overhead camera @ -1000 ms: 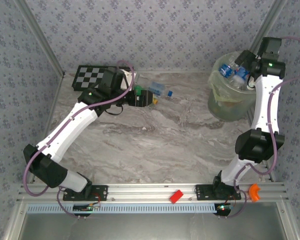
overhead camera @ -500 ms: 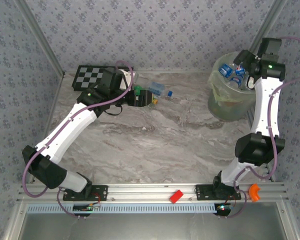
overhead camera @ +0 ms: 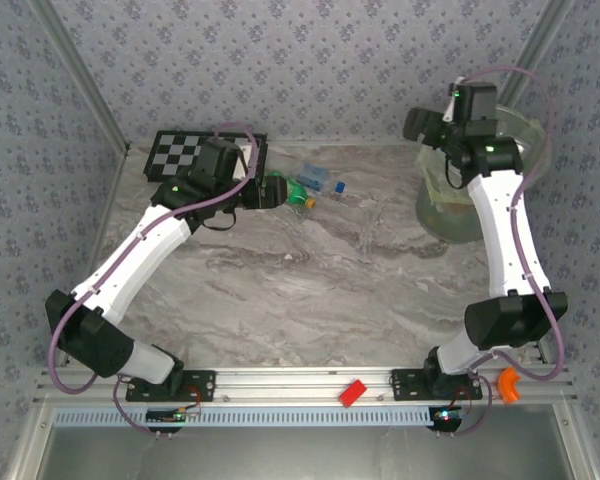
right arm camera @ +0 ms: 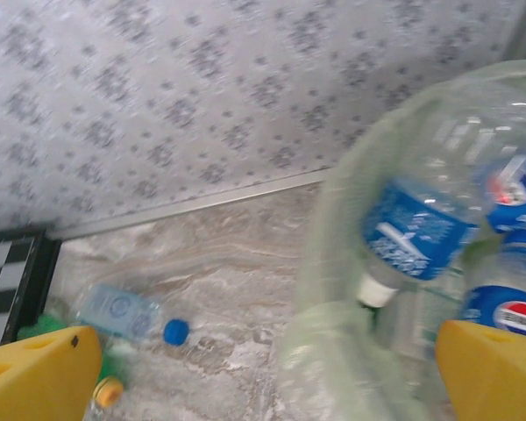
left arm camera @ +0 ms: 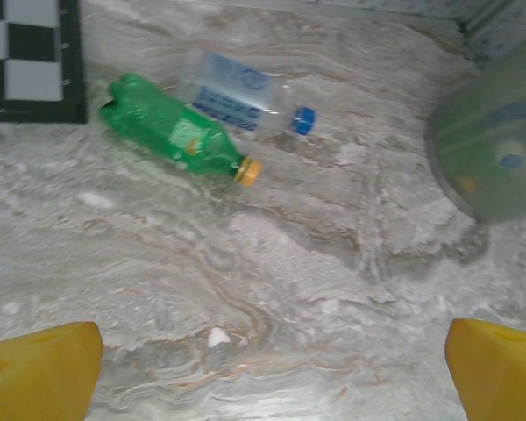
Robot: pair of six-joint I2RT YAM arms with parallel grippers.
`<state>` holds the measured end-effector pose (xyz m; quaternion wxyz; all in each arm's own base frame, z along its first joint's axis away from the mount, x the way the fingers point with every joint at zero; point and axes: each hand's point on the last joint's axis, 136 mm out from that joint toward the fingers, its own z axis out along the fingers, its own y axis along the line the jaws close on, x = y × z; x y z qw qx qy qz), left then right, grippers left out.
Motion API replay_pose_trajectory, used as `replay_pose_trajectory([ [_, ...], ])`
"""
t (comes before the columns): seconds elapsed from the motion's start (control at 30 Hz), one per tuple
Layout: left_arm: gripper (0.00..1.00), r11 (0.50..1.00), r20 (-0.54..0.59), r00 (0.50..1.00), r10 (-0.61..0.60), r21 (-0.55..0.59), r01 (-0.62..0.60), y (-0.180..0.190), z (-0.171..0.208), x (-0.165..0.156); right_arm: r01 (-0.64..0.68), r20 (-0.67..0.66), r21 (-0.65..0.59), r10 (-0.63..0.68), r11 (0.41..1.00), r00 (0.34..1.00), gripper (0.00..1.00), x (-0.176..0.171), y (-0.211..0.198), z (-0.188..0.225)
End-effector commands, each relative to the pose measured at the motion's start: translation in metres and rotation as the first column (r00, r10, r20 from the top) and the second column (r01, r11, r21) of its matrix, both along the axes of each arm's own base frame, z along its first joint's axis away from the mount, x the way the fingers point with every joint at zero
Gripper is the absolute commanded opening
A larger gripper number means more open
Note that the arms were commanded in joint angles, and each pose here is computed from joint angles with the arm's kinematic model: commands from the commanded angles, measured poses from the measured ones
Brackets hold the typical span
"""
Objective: Put the plastic bottles in the bin
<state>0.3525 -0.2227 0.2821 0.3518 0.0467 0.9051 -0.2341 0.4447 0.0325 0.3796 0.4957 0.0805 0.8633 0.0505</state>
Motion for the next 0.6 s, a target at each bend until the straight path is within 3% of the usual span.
replay_pose_trajectory([
  [0.0,1.0,0.997,0.008,0.997,0.071,-0.017,-0.071,0.02,0.009,-0.004,-0.064,0.037,-0.079,0.067,0.995,0.997,1.0,-0.005,0.021,0.005],
  [0.2,1.0,0.992,0.008,0.993,0.121,-0.028,-0.12,0.034,0.006,-0.006,-0.15,0.024,-0.124,0.154,0.981,0.988,1.0,-0.008,0.06,-0.011],
  [0.43,1.0,0.985,0.034,0.984,0.174,-0.014,-0.174,0.052,0.0,-0.006,-0.196,-0.002,-0.197,0.199,0.961,0.98,1.0,-0.01,0.08,-0.023],
  [0.57,1.0,0.978,0.026,0.977,0.21,-0.019,-0.209,0.063,-0.003,-0.003,-0.225,-0.024,-0.168,0.224,0.96,0.974,1.0,-0.008,0.09,-0.032],
])
